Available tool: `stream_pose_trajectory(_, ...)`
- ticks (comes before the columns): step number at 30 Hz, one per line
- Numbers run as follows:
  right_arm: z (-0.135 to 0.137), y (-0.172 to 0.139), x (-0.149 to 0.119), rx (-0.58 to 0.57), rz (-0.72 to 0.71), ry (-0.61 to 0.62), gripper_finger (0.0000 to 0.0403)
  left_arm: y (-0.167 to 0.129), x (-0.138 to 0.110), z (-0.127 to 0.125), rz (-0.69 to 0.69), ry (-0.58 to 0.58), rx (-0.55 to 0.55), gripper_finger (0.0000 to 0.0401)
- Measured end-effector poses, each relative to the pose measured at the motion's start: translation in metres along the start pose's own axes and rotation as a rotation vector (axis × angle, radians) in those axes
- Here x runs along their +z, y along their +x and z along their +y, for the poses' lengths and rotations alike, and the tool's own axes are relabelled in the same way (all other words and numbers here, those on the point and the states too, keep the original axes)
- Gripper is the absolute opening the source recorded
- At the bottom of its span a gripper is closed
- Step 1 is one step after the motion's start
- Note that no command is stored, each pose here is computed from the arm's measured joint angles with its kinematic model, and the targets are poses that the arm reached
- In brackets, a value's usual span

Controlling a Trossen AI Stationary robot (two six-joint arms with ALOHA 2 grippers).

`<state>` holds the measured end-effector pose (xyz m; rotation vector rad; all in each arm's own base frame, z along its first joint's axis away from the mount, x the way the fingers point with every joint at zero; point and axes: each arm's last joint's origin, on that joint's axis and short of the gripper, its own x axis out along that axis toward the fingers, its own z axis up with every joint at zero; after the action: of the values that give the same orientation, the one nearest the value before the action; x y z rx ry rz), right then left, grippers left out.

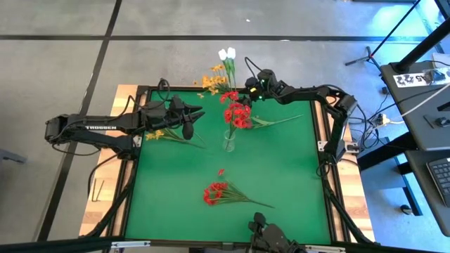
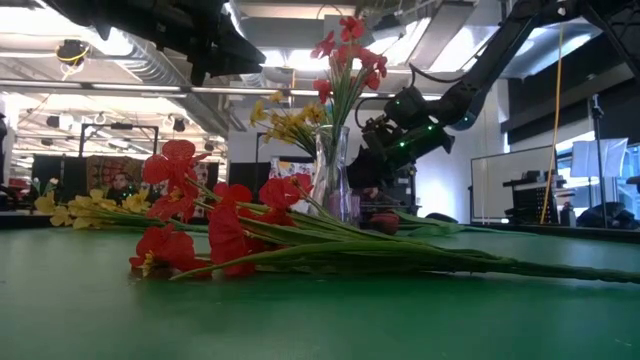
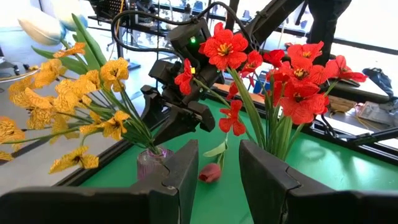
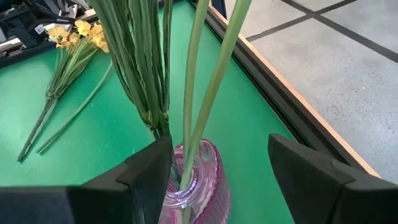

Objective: Sort flowers into vase by color
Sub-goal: Put the right red tulip into the transparent vase

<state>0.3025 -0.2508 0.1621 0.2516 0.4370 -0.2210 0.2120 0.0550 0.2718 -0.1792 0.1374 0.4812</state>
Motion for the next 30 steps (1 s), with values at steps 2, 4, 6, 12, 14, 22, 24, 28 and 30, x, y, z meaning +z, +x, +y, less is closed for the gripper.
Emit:
stream_pose_trajectory(2, 0.000, -0.001, 0.000, 0.000, 0.008, -0.001, 0.0266, 0.000, 0.000, 0.000, 0.001, 0.000, 0.000, 0.0112)
stream_pose_trajectory(4, 0.001, -0.003, 0.001, -0.012, 0.023, -0.002, 0.0266, 0.000, 0.000, 0.000, 0.001, 0.000, 0.000, 0.0112)
stream_pose_trajectory(6, 0.003, -0.008, 0.004, -0.030, 0.039, -0.015, 0.0266, 0.000, 0.000, 0.000, 0.002, 0.000, 0.000, 0.0112)
stream_pose_trajectory(12, 0.013, -0.029, 0.021, -0.058, 0.040, -0.054, 0.0266, 0.000, 0.000, 0.000, 0.001, 0.000, 0.001, 0.0112)
stream_pose_trajectory(14, 0.016, -0.036, 0.026, -0.062, 0.041, -0.068, 0.0266, 0.000, 0.000, 0.000, 0.002, 0.001, 0.001, 0.0112)
stream_pose_trajectory(22, 0.032, -0.068, 0.032, -0.102, 0.166, -0.042, 0.0266, 0.000, -0.002, 0.000, 0.016, -0.011, 0.003, 0.0112)
stream_pose_trajectory(24, 0.039, -0.074, 0.031, -0.097, 0.208, -0.042, 0.0266, 0.000, -0.003, 0.001, 0.029, -0.011, 0.006, 0.0112)
stream_pose_trajectory(28, 0.055, -0.086, 0.022, -0.119, 0.316, -0.098, 0.0266, 0.000, -0.003, 0.001, 0.034, -0.010, 0.007, 0.0112)
stream_pose_trajectory(30, 0.063, -0.091, 0.011, -0.126, 0.403, -0.144, 0.0266, 0.000, -0.003, 0.001, 0.035, -0.010, 0.007, 0.0112)
